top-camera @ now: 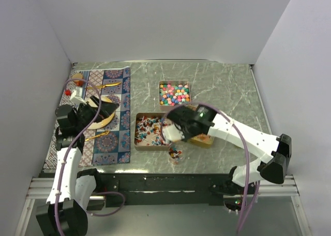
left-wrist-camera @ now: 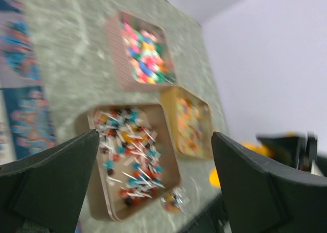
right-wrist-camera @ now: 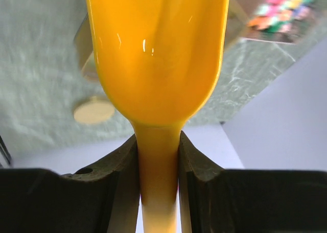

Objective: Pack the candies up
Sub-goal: Place the fake candies in the packing bottle, then adjust the spatula.

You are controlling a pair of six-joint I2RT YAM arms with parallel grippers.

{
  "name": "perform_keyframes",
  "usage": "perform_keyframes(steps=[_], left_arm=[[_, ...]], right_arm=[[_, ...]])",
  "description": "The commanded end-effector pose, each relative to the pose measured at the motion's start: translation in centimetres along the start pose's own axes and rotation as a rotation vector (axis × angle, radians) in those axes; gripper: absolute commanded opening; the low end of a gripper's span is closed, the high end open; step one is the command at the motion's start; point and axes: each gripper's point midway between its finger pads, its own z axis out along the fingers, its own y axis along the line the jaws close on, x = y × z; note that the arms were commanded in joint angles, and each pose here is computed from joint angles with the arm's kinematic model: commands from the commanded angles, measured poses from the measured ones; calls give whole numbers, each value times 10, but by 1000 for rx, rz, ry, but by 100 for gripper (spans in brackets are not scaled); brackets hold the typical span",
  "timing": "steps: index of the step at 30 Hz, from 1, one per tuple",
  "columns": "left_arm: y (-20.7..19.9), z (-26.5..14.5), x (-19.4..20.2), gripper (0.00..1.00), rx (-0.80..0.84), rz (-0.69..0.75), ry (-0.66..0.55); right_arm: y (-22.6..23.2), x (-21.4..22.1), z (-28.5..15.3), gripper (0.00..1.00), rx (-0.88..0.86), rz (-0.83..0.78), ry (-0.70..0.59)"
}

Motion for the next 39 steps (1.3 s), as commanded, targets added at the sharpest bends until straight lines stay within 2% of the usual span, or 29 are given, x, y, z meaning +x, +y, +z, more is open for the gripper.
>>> perform_keyframes(steps=[1,4,9,14,19,29,31,32,35,36,38,39], left_arm=[[-45,1,17,99,215,24,127],[-60,2,33,95,301,17,215],[-63,12,46,92,302,1,319],[-55,28,45,91,268,7,330],[-34,46,42,92,189,-13,341],[-24,76,45,92,173,-67,388],[-28,78,49,86,215,-86,416],[-29,78,52,75,235,-94,428],[-34,78,59,58,287,-125,452],[-34,79,60,56,290,-127,454],[-33,80,59,56,284,-127,449],[-31,81,54,63,265,-123,436]], right_arm=[[-25,-19,-11,0,0,213,-135],[-42,-33,-3,0,-20,305,-185],[-79,-57,7,0,-29,392,-250],[-107,-80,18,0,-41,406,-269],[-134,-97,-13,0,21,403,-384],[-132,-127,-79,0,76,316,-610],[-135,-130,-91,0,93,324,-662],[-136,-129,-96,0,96,326,-681],[-132,-133,-108,0,60,323,-761],[-133,-132,-111,0,53,332,-781],[-131,-128,-103,0,38,339,-764],[-133,-121,-95,0,52,329,-739]])
